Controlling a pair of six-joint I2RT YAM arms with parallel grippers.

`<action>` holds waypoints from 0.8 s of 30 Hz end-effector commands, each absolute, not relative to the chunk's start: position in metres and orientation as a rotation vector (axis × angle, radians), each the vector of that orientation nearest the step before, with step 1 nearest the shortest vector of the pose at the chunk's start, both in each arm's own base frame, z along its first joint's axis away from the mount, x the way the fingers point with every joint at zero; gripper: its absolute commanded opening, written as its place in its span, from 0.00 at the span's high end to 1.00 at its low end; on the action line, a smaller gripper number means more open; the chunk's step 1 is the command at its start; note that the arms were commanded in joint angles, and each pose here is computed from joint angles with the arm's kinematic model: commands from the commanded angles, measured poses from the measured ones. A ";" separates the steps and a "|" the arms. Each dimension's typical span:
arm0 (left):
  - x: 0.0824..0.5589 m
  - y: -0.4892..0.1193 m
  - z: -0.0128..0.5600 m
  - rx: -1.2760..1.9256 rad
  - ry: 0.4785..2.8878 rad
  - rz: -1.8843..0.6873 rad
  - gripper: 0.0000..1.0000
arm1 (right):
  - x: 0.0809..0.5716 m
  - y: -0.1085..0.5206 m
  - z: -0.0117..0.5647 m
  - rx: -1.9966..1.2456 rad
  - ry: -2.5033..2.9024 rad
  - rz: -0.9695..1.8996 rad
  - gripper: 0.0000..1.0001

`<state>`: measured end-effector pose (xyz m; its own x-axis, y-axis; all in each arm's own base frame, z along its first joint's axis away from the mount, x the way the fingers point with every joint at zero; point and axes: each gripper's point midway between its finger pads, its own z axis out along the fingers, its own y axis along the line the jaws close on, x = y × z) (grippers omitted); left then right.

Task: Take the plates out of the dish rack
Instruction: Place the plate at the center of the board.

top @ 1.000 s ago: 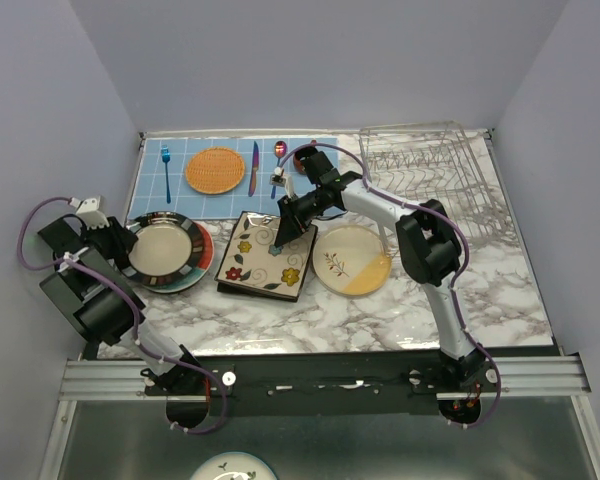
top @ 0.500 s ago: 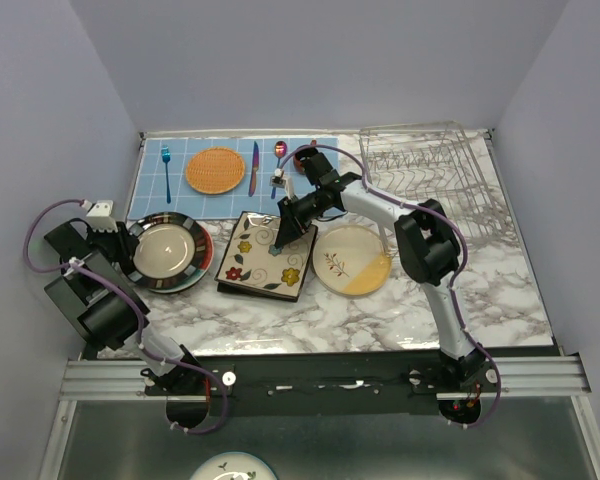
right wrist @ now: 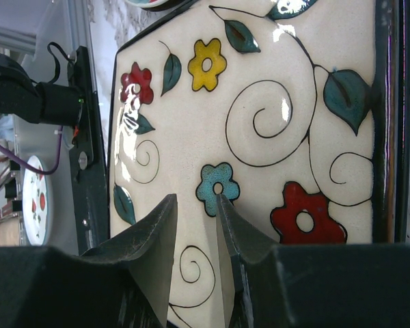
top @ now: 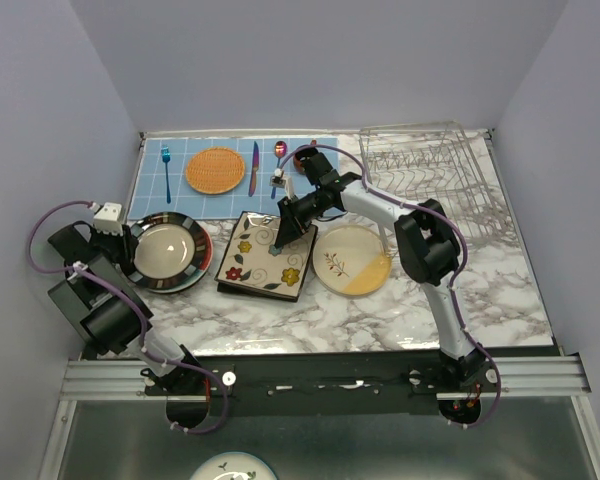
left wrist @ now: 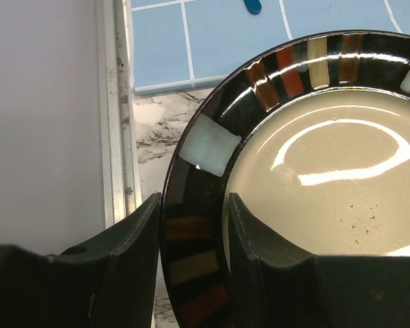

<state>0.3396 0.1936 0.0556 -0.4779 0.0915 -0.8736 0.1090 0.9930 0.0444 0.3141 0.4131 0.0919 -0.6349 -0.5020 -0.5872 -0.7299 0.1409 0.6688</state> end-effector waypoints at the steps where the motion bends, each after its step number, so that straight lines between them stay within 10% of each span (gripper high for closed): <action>1: 0.249 0.205 -0.041 0.100 2.529 0.162 0.60 | 0.314 0.419 0.089 -1.222 2.180 1.502 0.63; 24: 0.234 0.182 -0.039 0.224 2.508 0.144 0.52 | 0.313 0.419 0.091 -1.214 2.184 1.501 0.63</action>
<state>0.3264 0.1939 0.0588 -0.4515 0.2998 -0.8404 0.1521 0.9539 0.2586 0.3143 0.4133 0.0917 -0.6397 -0.5002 -0.5836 -0.7261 0.1442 0.6723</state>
